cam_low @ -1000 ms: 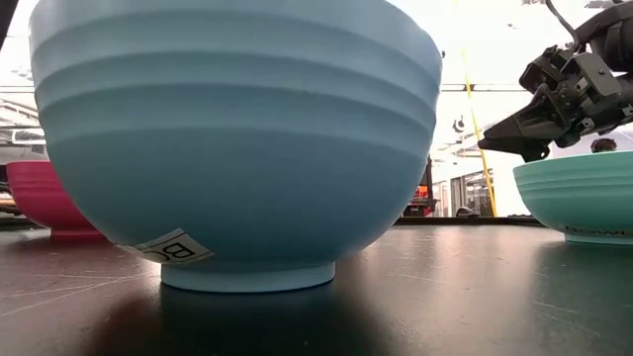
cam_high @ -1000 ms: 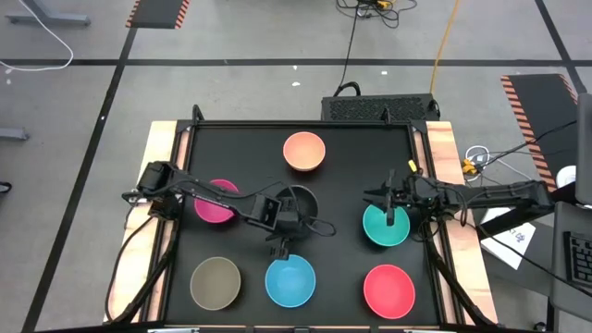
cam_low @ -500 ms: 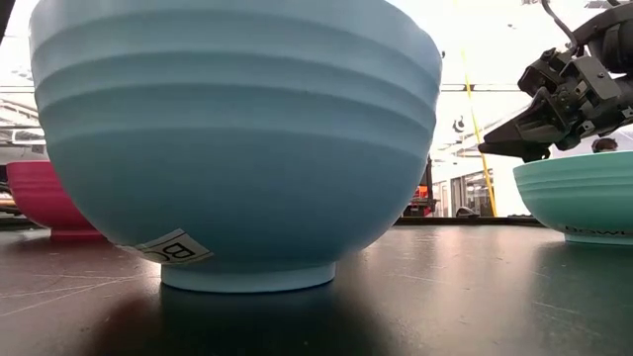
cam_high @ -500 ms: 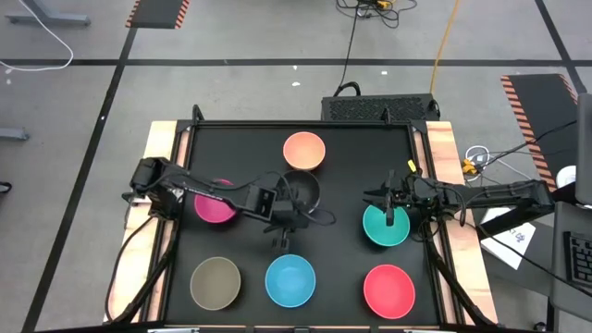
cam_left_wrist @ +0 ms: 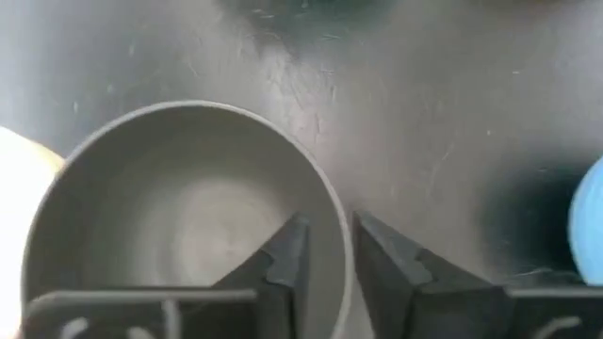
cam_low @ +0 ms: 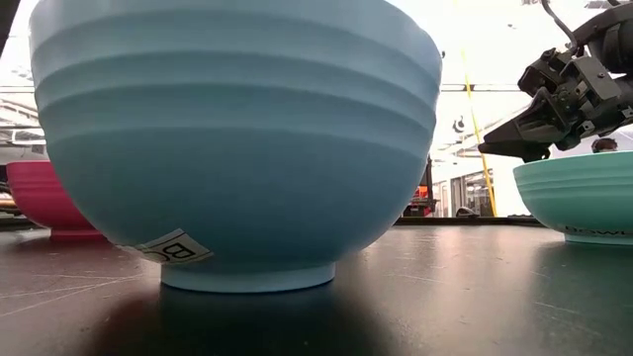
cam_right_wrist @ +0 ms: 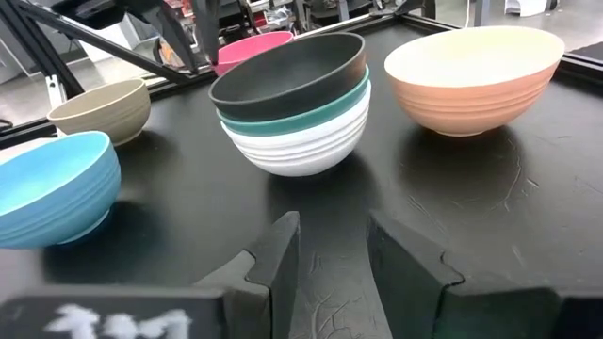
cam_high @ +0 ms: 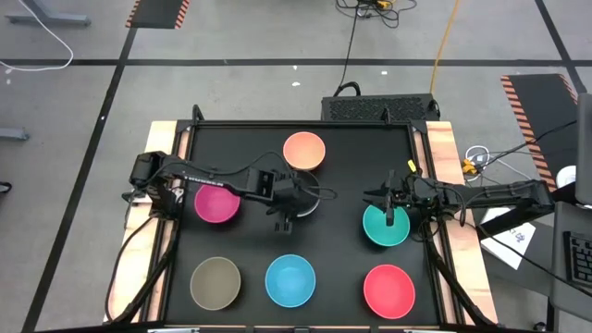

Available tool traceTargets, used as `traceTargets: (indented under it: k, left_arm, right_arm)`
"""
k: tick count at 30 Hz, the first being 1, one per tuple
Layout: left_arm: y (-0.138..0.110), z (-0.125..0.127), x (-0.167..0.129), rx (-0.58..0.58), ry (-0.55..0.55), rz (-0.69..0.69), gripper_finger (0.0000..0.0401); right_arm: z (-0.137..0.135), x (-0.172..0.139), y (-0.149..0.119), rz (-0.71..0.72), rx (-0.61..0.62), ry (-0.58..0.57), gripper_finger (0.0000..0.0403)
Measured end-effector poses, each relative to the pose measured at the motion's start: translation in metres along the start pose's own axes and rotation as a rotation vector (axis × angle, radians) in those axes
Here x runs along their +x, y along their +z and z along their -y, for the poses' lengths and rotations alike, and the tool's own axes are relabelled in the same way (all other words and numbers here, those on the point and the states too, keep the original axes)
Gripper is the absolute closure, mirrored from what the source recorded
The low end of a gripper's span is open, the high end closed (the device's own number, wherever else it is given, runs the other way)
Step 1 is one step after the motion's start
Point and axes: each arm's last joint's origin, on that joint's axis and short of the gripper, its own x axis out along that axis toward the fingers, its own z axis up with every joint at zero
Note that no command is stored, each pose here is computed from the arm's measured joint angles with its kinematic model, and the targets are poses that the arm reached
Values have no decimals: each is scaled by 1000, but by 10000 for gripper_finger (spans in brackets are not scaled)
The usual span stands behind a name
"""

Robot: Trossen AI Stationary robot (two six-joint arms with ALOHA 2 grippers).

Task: Nest bowls inside each other
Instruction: Stack the black bowl on the green bowl

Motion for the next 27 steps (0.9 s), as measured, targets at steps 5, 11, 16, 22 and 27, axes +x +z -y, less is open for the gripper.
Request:
traceTargets:
  k: [5,11,16,22,27]
  left_arm:
    - [-1,-10,0,-6,52,-10,266]
    - [-5,-32,1,-56,60,-23,269]
    - [-8,-46,1,-88,48,-25,296]
    - [-11,-61,1,-100,68,-28,299]
    - [-15,-78,0,-134,100,-31,293]
  right_arm:
    - [0,1,-1,-11,-7,-3,287]
    - [0,2,-2,-24,-8,-7,287]
    - [0,2,-2,-30,-9,-9,287]
    - [0,2,-2,-29,-9,-9,287]
    - [0,2,-2,-29,-9,-9,287]
